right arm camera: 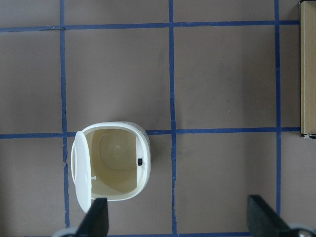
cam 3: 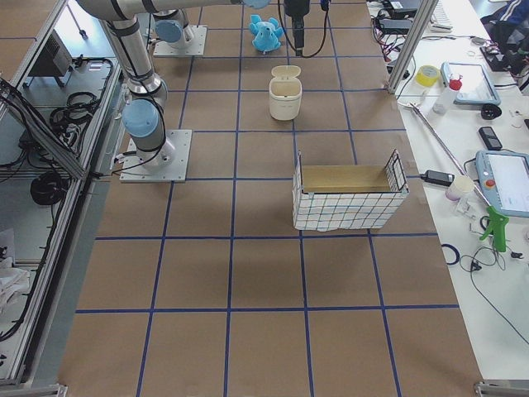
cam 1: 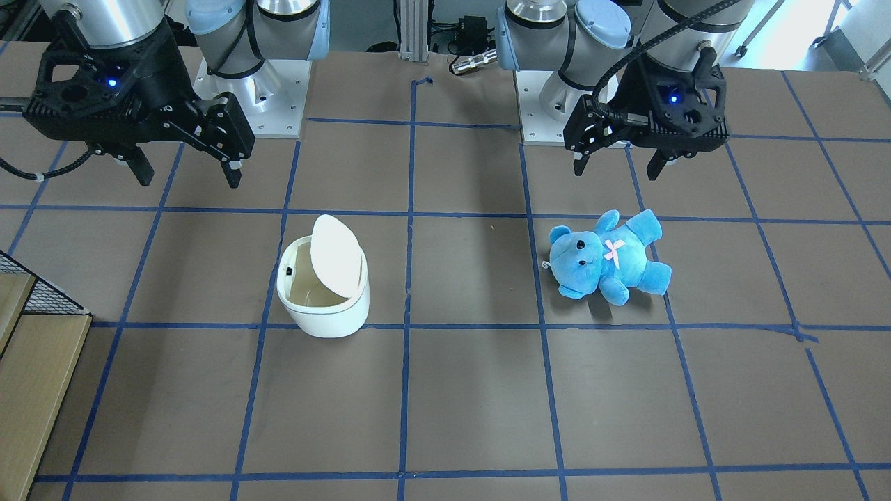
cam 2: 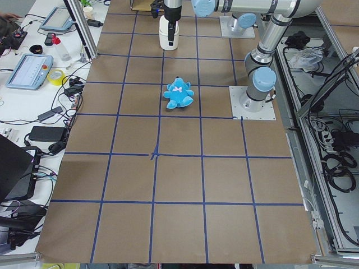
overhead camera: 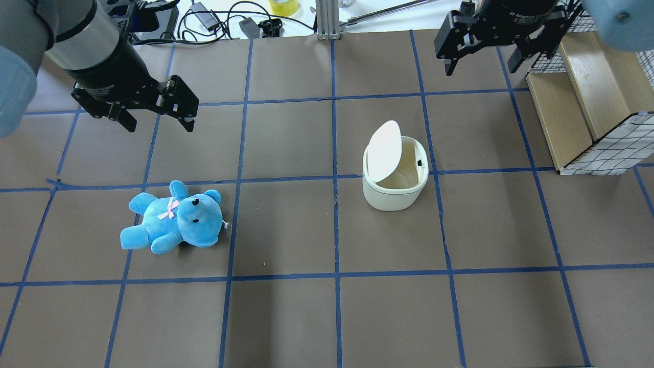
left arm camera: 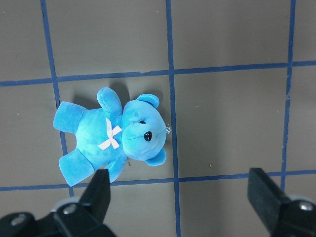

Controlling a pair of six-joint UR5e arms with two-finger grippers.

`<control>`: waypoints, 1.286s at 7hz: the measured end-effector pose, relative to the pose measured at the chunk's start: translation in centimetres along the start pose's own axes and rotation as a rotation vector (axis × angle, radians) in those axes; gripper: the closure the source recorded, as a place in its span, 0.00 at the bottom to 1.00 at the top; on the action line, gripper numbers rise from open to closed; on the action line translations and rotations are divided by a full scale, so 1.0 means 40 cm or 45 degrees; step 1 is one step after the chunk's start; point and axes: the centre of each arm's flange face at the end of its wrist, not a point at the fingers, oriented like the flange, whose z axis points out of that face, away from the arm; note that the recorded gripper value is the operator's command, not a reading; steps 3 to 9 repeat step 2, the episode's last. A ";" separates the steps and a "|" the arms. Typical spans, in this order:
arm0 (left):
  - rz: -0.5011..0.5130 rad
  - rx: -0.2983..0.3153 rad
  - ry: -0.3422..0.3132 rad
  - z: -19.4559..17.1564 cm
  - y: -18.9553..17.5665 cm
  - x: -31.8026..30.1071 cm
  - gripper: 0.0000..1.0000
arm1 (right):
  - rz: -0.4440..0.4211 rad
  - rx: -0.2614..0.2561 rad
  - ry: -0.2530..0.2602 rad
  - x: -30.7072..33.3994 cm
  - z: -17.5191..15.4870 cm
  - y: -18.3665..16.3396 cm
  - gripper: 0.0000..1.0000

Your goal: Open trash can with right arm

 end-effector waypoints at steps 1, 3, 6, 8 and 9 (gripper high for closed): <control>0.000 0.000 0.000 0.000 0.000 0.000 0.00 | -0.001 -0.002 -0.001 0.001 0.001 0.001 0.00; 0.000 0.000 0.000 0.000 0.000 0.000 0.00 | -0.001 -0.003 -0.001 0.000 0.001 0.002 0.00; 0.000 0.000 0.000 0.000 0.000 0.000 0.00 | -0.001 -0.003 -0.001 0.000 0.001 0.002 0.00; 0.000 0.000 0.000 0.000 0.000 0.000 0.00 | -0.001 -0.003 -0.001 0.000 0.001 0.002 0.00; 0.000 0.000 0.000 0.000 0.000 0.000 0.00 | -0.001 -0.003 -0.001 0.000 0.001 0.002 0.00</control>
